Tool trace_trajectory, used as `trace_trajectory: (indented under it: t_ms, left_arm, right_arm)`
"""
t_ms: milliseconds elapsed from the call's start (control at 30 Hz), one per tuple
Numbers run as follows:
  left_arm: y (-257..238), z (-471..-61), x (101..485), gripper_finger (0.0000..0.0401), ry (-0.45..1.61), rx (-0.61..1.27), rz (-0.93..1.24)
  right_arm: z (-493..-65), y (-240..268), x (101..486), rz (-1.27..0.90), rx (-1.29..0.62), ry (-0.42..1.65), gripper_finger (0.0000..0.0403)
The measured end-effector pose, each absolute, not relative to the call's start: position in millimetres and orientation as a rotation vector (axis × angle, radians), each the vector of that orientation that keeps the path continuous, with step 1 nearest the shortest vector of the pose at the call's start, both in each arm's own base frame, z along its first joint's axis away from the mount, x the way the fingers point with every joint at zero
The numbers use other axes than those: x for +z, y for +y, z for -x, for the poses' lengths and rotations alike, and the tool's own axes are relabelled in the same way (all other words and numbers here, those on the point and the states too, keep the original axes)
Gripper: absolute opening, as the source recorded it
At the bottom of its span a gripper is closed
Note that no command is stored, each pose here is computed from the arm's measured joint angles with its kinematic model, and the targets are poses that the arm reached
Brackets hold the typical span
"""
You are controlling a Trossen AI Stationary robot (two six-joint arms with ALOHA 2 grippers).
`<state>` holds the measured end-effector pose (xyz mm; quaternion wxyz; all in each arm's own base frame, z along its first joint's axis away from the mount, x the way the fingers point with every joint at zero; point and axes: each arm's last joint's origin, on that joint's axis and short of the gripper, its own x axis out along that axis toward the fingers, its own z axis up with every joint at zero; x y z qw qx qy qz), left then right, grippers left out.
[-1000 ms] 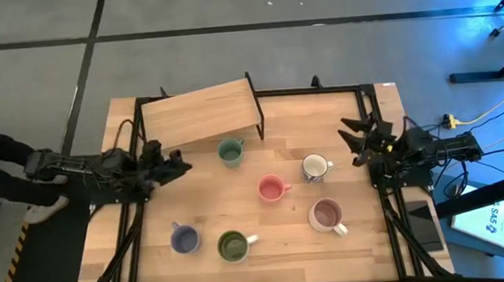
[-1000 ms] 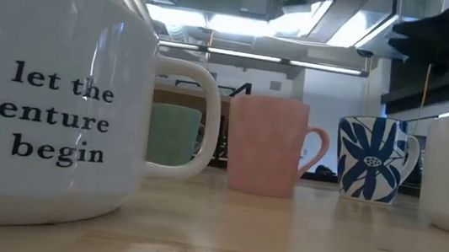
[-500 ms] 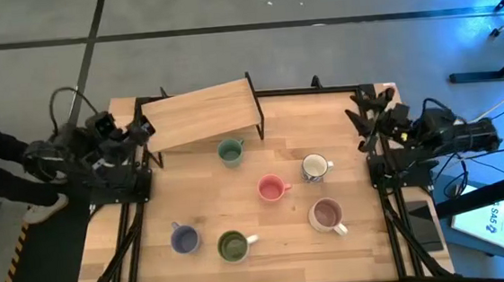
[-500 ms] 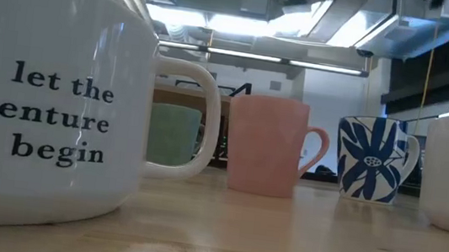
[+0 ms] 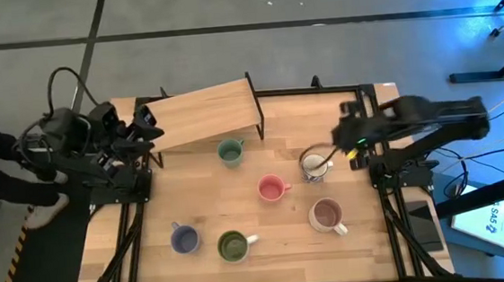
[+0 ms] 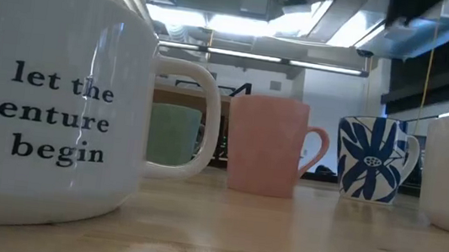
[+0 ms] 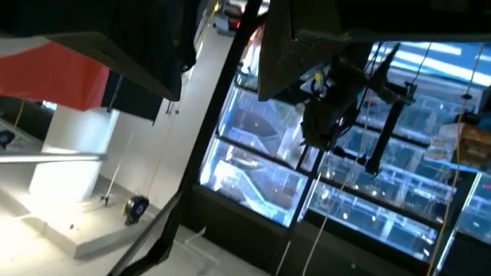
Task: Place coffee mugs
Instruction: Put the blue patterned mug on the shelf
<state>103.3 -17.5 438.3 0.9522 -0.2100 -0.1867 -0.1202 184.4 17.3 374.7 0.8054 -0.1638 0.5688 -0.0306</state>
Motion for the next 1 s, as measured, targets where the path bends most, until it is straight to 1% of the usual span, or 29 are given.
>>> trace_trajectory:
  t_ms: [67, 167, 300, 400, 533, 667, 767, 1000]
  left_arm:
    - [-18, -105, 435, 0.0176, -0.344, -0.244, 0.423]
    - [-19, -112, 430, 0.0186, -0.285, -0.229, 0.42]
    - [-21, -123, 424, 0.0192, -0.217, -0.234, 0.422]
    - [-23, -126, 422, 0.0192, -0.199, -0.264, 0.421]
    - [-23, -127, 422, 0.0192, -0.196, -0.275, 0.418]
    - [-23, -127, 422, 0.0192, -0.198, -0.27, 0.419]
    - [-23, -127, 422, 0.0192, -0.202, -0.253, 0.422]
    - [-22, -127, 422, 0.0192, -0.205, -0.242, 0.423]
  right_arm:
    - [-193, 21, 358, 0.329, 0.025, 1.335, 0.0197]
    - [-204, 27, 335, 0.305, 0.152, 1.393, 0.023]
    - [-215, 41, 315, 0.403, 0.231, 1.295, 0.0285]
    - [-215, 51, 302, 0.448, 0.277, 1.275, 0.0304]
    - [-214, 60, 274, 0.482, 0.317, 1.311, 0.0299]
    - [-217, 63, 252, 0.482, 0.321, 1.27, 0.0284]
    - [-219, 62, 244, 0.471, 0.295, 1.247, 0.0278]
    - [-215, 52, 225, 0.48, 0.276, 1.296, 0.0276]
